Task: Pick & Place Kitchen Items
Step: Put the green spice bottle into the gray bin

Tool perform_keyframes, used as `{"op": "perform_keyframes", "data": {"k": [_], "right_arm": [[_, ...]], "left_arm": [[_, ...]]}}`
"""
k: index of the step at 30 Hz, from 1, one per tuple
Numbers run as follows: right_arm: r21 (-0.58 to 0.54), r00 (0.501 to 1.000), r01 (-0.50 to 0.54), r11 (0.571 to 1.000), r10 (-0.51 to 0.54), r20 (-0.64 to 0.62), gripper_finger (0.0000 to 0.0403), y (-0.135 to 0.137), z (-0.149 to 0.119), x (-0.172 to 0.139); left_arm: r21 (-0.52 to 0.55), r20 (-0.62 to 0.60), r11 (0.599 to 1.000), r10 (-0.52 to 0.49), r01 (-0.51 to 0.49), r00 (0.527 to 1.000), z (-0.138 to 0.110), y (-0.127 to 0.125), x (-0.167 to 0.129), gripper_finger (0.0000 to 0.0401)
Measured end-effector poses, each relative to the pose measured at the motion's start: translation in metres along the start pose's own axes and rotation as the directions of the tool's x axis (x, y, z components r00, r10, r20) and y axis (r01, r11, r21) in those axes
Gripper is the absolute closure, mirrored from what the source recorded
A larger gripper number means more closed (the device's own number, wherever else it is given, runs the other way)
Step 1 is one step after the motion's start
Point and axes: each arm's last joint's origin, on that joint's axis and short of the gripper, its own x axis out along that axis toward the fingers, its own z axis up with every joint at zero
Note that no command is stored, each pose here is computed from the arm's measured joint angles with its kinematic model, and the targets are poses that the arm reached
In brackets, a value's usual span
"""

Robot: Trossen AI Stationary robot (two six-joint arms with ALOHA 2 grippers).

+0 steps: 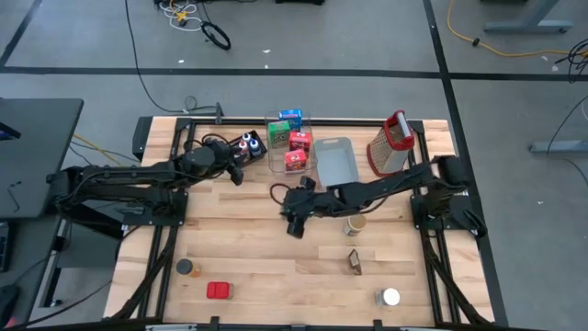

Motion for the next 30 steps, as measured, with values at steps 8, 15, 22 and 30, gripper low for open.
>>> {"op": "perform_keyframes", "data": {"k": [8,15,22,30], "right_arm": [[-0.018,0.96,0.28,0.96,-0.279,0.013,0.0188,-0.027,0.018,-0.073],[0.031,0.789,0.613,0.79,-0.609,-0.086,0.0188,-0.067,0.009,-0.102],[0.171,0.769,0.637,0.752,-0.601,-0.22,0.0185,-0.122,-0.014,-0.076],[0.359,0.814,0.579,0.732,-0.546,-0.197,0.0188,-0.167,-0.054,-0.046]], "left_arm": [[-0.002,0.0,1.0,0.0,0.0,1.0,0.0,0.0,0.0,0.0259],[-0.004,0.002,1.0,-0.001,0.001,1.0,0.0,0.0,0.0,0.0259],[-0.006,-0.001,1.0,-0.031,0.031,1.0,0.0,-0.001,0.0,0.0259],[-0.003,-0.005,0.999,-0.052,0.052,0.999,0.0,-0.002,0.0,0.0259]]}}
